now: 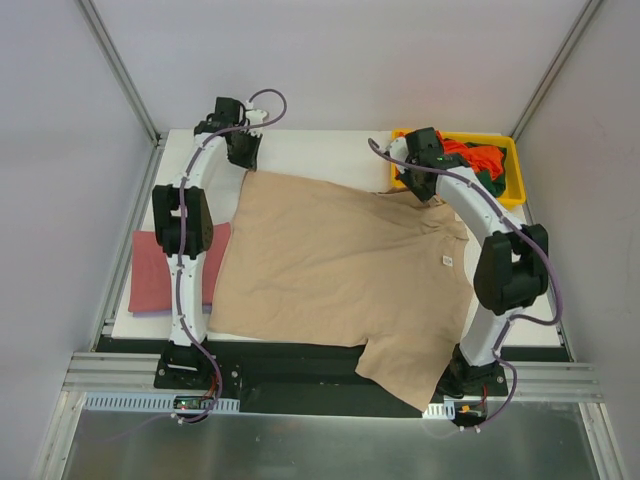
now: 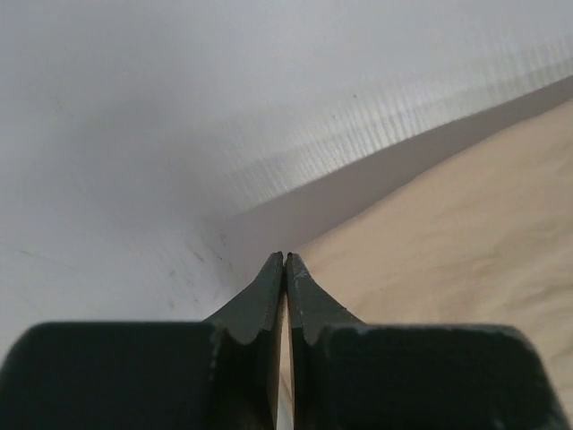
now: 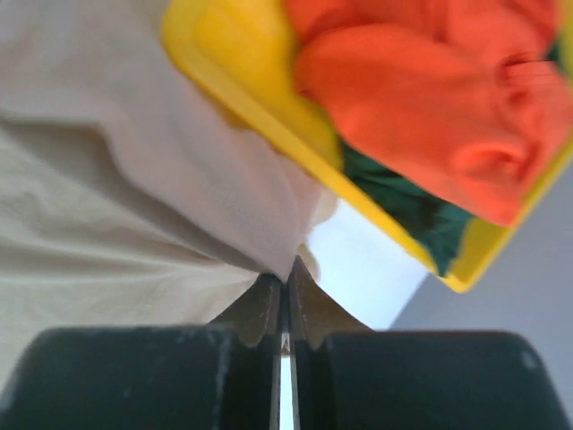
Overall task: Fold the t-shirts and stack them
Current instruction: Grap the side of the flattened tshirt furthest away from the robot with both arms
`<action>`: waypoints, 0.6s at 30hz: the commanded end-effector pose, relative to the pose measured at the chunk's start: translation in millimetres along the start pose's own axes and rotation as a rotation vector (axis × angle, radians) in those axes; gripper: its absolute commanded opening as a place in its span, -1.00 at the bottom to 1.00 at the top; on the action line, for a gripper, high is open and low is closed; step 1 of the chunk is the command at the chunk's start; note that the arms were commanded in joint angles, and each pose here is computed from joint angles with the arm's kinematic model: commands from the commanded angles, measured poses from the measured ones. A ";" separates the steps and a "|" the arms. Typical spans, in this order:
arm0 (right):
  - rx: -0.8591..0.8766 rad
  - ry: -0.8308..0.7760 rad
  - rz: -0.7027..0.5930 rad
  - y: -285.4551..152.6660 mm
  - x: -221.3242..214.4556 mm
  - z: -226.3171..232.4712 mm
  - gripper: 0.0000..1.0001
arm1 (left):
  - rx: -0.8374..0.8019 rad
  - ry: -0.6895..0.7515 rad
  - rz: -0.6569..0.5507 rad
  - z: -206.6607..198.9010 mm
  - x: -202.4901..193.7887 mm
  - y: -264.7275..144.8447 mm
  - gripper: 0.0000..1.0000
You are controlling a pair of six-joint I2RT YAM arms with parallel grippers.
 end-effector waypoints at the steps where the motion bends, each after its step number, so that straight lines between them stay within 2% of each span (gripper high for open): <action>1: -0.220 -0.032 -0.066 -56.1 9.1 -44.7 -0.99 | -0.011 0.042 -0.123 -17.5 30.5 -56.8 -1.00; 9: -0.345 -0.074 -0.031 -70.1 25.9 -84.2 -0.99 | 0.055 0.055 -0.167 -10.4 41.3 -63.1 -1.00; 18: -0.474 -0.006 -0.038 -71.3 59.2 -128.8 -0.99 | 0.065 0.053 -0.188 -7.2 50.0 -56.2 -1.00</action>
Point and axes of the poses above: each gripper's point midway between its finger pads, its own y axis out along the fingers, its own z axis along the line the jaws close on, x = y × z, the point moved 5 cm from there along -y, back along the fingers, and after that the axes turned 11 degrees about -y, right-handed, at the moved point
